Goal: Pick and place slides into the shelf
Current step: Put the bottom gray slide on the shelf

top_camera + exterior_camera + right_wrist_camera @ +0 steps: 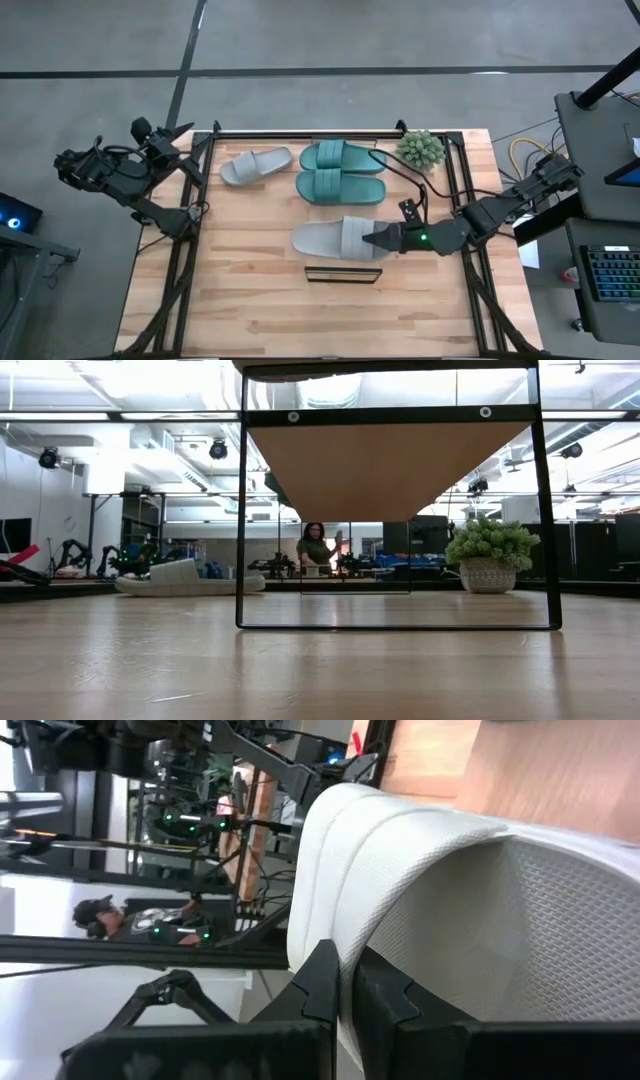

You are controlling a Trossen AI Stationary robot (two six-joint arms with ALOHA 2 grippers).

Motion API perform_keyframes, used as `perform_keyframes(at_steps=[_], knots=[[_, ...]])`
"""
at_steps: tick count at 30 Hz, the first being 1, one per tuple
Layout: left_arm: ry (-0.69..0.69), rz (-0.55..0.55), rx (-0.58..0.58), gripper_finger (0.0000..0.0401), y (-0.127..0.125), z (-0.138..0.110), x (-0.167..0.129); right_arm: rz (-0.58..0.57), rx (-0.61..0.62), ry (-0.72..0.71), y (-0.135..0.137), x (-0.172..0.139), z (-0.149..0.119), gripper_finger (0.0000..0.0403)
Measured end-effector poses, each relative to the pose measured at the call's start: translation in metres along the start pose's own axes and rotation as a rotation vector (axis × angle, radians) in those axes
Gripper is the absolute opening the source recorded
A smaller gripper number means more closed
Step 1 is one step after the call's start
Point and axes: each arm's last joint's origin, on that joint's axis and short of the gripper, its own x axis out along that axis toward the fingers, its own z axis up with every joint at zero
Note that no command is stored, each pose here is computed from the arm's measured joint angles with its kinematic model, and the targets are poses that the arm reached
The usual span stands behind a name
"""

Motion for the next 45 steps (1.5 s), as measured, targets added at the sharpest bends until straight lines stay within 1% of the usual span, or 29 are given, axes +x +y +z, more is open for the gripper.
perform_keyframes(at_steps=[8, 21, 30, 39, 45], knots=[[0.002, 0.0, 0.008, 0.021, -0.001, -0.004, 0.0, -0.008, 0.031, 0.019, -0.016, -0.001, -0.009, 0.0008], [0.003, 0.001, 0.012, 0.021, -0.001, -0.009, 0.0, -0.001, 0.003, -0.014, -0.019, -0.011, -0.023, 0.0008], [0.0, 0.001, -0.001, 0.021, 0.003, -0.01, -0.001, -0.035, -0.027, -0.023, -0.037, -0.011, -0.025, 0.0008], [-0.002, 0.005, -0.01, 0.021, 0.006, -0.011, -0.001, -0.041, -0.056, -0.024, -0.043, -0.012, -0.023, 0.0008], [-0.002, 0.004, -0.009, 0.021, 0.005, -0.011, -0.001, -0.048, -0.014, -0.025, -0.057, -0.009, -0.025, 0.0008]])
